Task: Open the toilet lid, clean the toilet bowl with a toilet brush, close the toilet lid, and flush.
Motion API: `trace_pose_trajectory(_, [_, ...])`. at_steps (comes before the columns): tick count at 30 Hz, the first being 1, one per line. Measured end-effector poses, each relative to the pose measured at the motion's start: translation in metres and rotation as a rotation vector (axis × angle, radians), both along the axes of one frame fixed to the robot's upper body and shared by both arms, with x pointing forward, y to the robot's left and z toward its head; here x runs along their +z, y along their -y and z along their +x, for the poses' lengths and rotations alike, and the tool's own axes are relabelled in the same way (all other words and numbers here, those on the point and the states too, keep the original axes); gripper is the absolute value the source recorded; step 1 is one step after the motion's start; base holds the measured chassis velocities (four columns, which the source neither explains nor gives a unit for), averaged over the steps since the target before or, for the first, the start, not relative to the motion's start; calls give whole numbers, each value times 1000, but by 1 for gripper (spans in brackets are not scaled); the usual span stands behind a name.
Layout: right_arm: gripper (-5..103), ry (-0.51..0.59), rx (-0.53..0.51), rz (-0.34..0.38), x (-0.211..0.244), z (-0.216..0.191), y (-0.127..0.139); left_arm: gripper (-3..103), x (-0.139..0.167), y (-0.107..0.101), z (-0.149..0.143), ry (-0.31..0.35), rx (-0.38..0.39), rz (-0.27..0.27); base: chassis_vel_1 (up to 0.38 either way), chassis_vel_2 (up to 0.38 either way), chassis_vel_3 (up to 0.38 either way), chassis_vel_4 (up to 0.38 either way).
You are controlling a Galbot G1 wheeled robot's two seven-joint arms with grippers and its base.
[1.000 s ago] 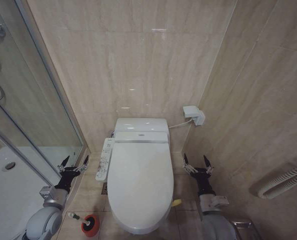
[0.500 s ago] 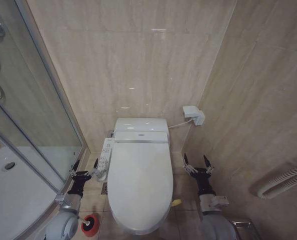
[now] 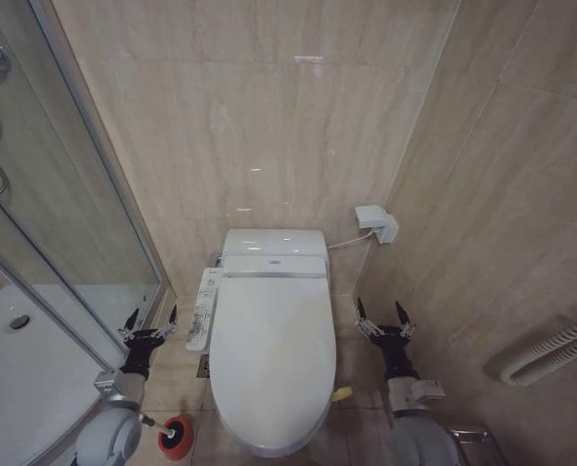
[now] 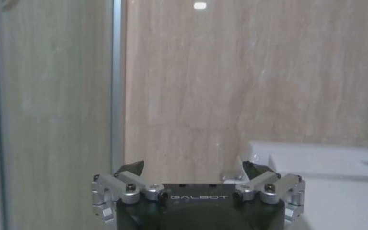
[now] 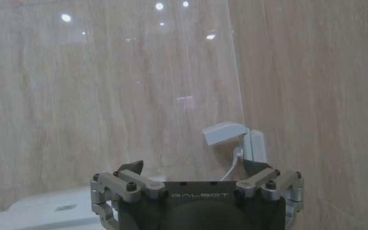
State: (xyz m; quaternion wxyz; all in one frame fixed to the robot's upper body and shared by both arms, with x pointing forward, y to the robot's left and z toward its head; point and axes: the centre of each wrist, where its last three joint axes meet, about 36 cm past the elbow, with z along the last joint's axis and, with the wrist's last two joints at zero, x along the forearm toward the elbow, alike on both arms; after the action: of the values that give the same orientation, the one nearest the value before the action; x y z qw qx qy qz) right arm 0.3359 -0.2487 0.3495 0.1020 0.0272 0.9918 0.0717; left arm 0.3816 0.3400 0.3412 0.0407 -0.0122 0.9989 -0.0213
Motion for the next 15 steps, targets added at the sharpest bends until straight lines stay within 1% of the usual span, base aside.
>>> trace_pose_trajectory(2, [100, 0, 0, 0, 0, 0, 0, 100, 5, -4, 4, 21, -28, 7, 0, 0, 0, 0])
trace_pose_trajectory(4, [100, 0, 0, 0, 0, 0, 0, 100, 7, -5, 6, 28, -41, 9, 0, 0, 0, 0])
trace_pose_trajectory(5, [100, 0, 0, 0, 0, 0, 0, 100, 11, -4, 10, 40, -64, 6, 0, 0, 0, 0])
trace_pose_trajectory(8, [100, 0, 0, 0, 0, 0, 0, 100, 16, -1, 16, 50, -84, 3, 0, 0, 0, 0])
trace_pose_trajectory(10, [100, 0, 0, 0, 0, 0, 0, 100, 18, -1, 20, 54, -86, 4, 0, 0, 0, 0])
trace_pose_trajectory(15, [100, 0, 0, 0, 0, 0, 0, 102, 22, -14, 35, 54, -75, 20, 0, 0, 0, 0])
